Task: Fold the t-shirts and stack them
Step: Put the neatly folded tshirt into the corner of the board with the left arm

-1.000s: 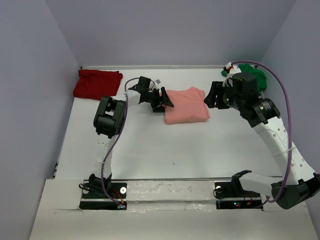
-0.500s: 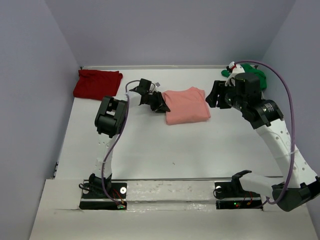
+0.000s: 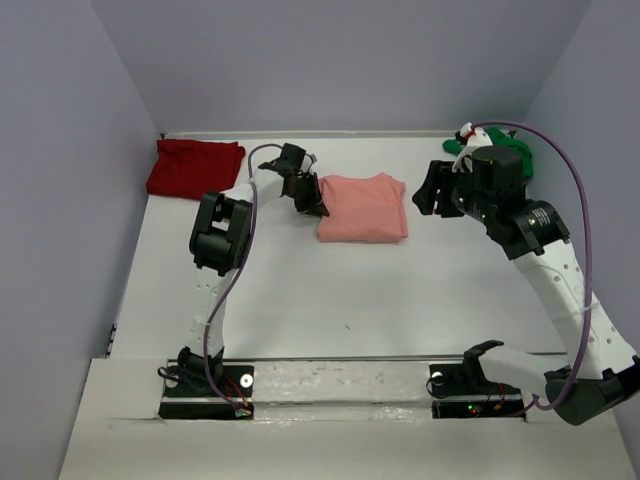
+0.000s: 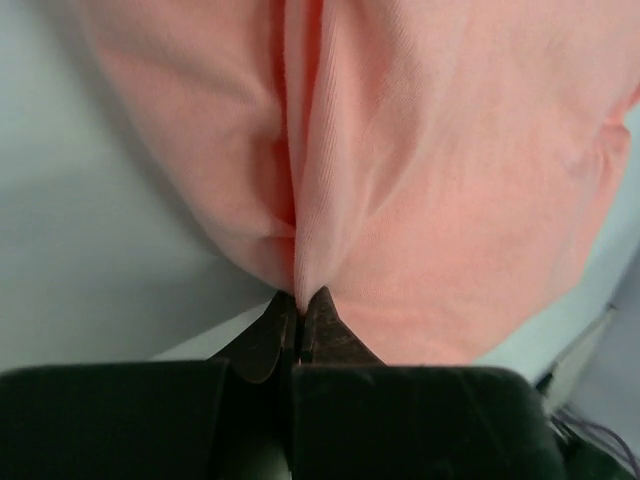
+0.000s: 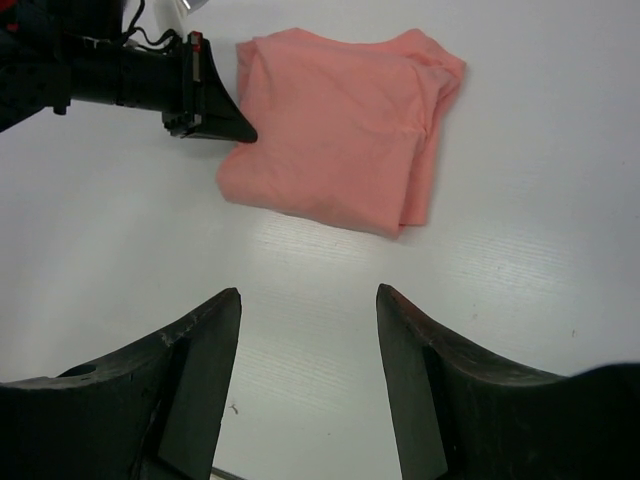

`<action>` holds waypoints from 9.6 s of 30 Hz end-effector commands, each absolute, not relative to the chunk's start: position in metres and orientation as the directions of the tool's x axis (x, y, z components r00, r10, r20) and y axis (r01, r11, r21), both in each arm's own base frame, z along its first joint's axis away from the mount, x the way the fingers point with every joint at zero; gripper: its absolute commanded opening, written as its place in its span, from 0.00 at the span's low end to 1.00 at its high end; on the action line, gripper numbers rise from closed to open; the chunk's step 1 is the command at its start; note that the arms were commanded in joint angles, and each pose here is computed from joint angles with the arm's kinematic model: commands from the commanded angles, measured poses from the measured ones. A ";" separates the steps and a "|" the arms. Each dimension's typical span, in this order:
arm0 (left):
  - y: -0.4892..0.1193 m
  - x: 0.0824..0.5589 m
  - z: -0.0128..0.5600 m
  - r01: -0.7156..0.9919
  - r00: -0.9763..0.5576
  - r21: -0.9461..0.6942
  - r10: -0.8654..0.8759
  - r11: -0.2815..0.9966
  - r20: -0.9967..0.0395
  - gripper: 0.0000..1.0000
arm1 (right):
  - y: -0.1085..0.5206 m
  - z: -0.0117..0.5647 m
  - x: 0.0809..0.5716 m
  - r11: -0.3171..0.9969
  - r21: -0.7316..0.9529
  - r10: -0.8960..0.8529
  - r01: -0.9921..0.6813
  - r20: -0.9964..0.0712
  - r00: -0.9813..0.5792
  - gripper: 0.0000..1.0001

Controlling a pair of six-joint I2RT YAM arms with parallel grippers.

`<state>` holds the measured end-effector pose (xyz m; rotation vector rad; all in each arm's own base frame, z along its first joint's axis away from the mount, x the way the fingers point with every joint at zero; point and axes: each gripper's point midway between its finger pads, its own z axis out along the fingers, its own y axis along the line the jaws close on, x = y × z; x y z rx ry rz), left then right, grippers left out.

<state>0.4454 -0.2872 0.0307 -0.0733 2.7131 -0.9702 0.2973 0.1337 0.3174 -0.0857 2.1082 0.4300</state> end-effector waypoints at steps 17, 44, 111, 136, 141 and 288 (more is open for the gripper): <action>-0.152 0.524 0.132 0.043 -0.816 -0.009 0.030 0.999 -0.577 0.00 | 0.144 0.298 0.304 0.926 0.273 0.083 -0.260 -0.821 -0.565 0.61; -0.165 0.479 0.033 -0.011 -0.939 -0.272 -0.104 0.962 -0.329 0.00 | 0.156 0.304 0.313 0.909 0.295 0.076 -0.294 -0.811 -0.580 0.61; -0.215 0.361 0.026 0.002 -0.934 -0.446 -0.158 0.895 -0.320 0.95 | 0.159 0.267 0.323 0.921 0.279 0.043 -0.273 -0.768 -0.639 0.56; -0.236 0.327 -0.009 -0.027 -0.986 -0.743 -0.139 0.668 -0.089 0.92 | 0.159 0.295 0.317 0.906 0.291 0.062 -0.306 -0.809 -0.585 0.56; -0.242 0.334 -0.025 -0.048 -0.989 -0.737 -0.136 0.675 -0.060 0.92 | 0.158 0.298 0.314 0.905 0.294 0.066 -0.309 -0.813 -0.579 0.56; 0.026 0.597 0.301 -0.025 -0.441 -0.259 -0.244 0.965 -0.864 0.00 | 0.150 0.193 0.322 0.971 0.177 0.001 -0.161 -0.674 -0.738 0.00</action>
